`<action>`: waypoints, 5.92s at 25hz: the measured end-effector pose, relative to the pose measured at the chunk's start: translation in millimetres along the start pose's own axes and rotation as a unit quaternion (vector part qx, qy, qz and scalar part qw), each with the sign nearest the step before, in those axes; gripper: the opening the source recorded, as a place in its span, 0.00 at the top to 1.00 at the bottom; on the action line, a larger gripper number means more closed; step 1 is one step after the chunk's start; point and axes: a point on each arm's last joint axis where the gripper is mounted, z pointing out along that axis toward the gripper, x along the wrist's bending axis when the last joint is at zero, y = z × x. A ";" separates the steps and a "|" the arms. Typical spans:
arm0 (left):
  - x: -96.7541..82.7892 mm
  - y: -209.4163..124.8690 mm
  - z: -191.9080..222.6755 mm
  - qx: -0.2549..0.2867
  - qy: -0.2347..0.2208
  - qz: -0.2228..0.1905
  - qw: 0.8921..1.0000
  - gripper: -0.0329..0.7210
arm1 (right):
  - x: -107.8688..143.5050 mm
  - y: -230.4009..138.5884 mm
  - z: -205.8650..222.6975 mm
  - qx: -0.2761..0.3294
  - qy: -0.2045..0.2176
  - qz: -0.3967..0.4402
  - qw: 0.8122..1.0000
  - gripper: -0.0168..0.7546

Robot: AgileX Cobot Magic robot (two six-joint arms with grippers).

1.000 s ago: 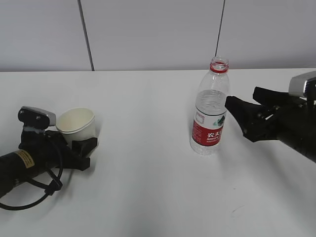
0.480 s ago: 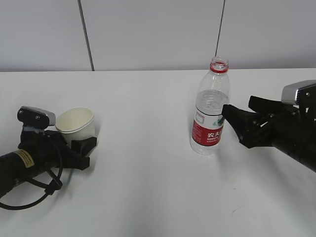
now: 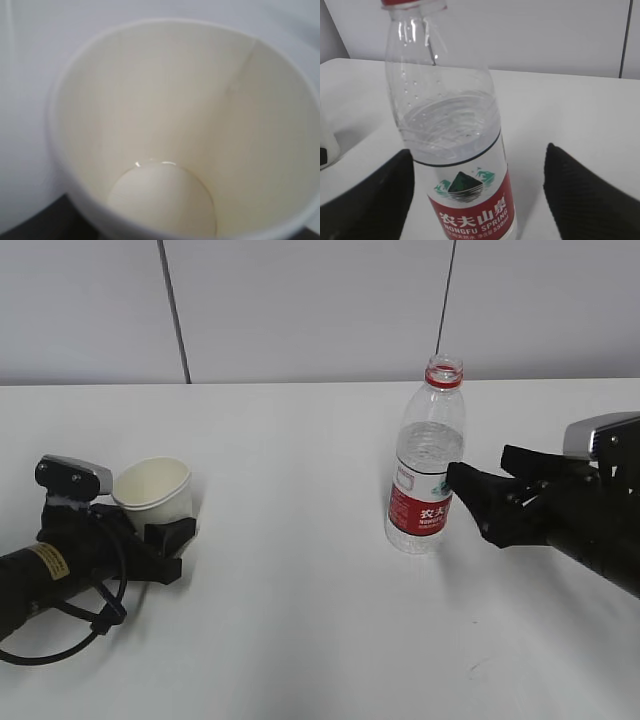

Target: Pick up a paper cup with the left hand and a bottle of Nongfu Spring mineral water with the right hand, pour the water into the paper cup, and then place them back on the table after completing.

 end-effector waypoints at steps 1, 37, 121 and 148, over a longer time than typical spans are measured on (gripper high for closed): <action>0.0 0.0 0.0 0.000 0.000 0.000 1.000 0.42 | 0.2 0.0 0.0 0.000 0.001 0.000 1.000 0.19; -0.1 0.1 0.0 0.000 0.000 0.000 1.000 0.42 | -8.2 -33.2 88.8 0.010 0.091 0.003 0.996 0.16; -35.3 3.6 12.8 0.002 -0.103 0.045 0.994 0.43 | -6.4 -39.7 124.3 0.014 0.108 -0.022 0.994 0.45; -64.4 30.7 41.2 -0.024 -0.213 0.038 0.976 0.43 | -9.3 -11.0 116.5 0.077 0.083 -0.167 0.979 0.49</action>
